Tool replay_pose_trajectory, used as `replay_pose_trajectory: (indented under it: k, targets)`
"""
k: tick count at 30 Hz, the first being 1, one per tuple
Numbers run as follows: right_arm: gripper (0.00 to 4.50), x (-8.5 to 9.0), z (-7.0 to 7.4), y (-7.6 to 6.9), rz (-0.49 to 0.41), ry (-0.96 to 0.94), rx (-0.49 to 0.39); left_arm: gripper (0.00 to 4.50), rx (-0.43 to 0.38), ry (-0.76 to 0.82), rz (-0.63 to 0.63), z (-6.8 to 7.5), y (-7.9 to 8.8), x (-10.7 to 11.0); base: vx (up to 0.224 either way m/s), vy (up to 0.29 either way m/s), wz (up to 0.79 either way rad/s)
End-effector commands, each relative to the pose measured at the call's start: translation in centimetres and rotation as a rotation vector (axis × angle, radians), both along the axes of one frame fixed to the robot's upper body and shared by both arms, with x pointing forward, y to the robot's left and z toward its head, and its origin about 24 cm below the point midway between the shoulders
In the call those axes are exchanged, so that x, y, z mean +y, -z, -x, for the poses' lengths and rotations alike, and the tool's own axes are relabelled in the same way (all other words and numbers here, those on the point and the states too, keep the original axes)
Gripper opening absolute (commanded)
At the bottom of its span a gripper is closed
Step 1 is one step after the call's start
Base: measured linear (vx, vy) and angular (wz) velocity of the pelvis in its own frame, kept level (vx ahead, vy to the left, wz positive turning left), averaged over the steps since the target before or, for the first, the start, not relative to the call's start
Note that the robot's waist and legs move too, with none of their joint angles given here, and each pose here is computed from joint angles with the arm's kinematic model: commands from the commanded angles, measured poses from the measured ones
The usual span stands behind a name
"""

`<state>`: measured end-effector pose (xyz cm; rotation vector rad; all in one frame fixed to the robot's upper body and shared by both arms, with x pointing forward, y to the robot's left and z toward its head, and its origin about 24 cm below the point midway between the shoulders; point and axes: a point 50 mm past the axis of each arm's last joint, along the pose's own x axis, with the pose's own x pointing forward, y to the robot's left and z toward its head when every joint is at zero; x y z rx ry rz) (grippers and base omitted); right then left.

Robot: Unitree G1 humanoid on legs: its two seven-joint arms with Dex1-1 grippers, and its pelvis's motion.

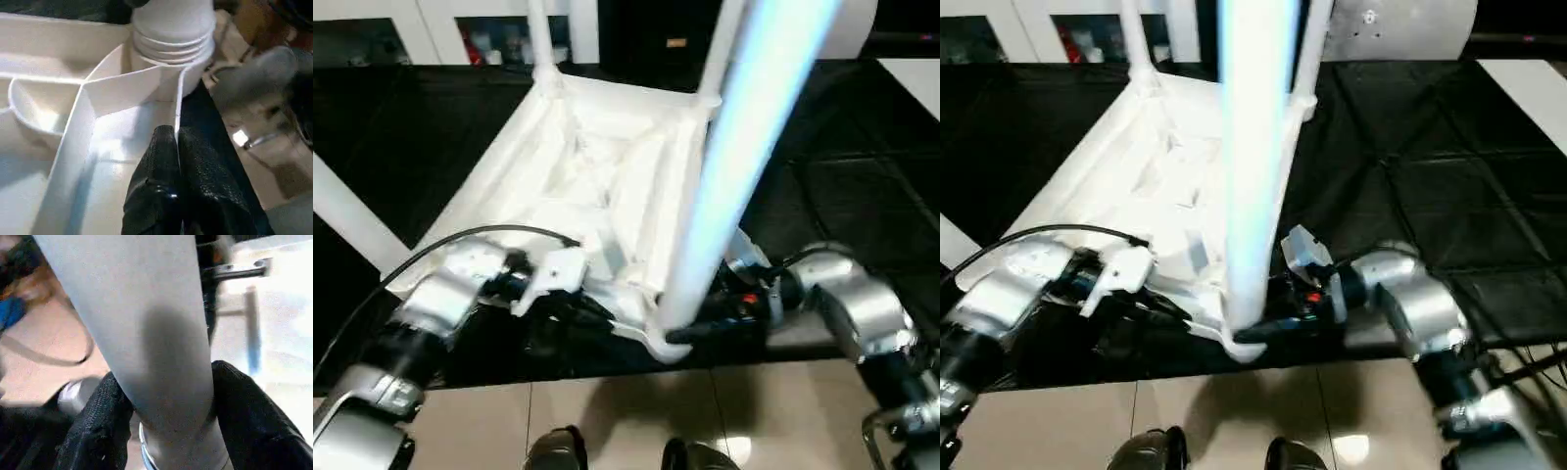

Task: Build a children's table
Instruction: Rotate leg to tighten

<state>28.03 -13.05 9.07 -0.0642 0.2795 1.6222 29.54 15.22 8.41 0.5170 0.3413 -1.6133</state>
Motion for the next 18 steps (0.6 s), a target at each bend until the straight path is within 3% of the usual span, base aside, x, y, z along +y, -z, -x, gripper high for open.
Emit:
replay_pose_trajectory:
  k: [1,4,7,14,18]
  targets:
    - [2.09,1.5,0.0,0.6,-0.045,0.094,0.056,0.0,-0.024,-0.097,0.032,-0.3,0.2,-1.3,0.0,0.0,0.0]
    - [2.09,3.0,-0.7,1.0,-0.091,0.312,0.064,0.0,-0.02,-0.271,0.096,-0.7,-0.1,-2.5,0.0,0.0,0.0]
    - [2.09,3.7,-1.1,1.0,-0.109,0.39,0.065,0.0,-0.027,-0.323,0.117,-0.9,-0.2,-3.3,0.0,0.0,0.0]
    - [2.09,7.7,-3.3,1.5,-0.115,0.906,0.07,0.0,-0.08,-0.628,0.18,-3.7,-0.9,-8.0,0.0,0.0,0.0]
    - [2.09,8.9,-3.5,1.9,-0.104,1.075,0.106,0.0,-0.124,-0.708,0.174,-4.5,-1.3,-8.8,0.0,0.0,0.0]
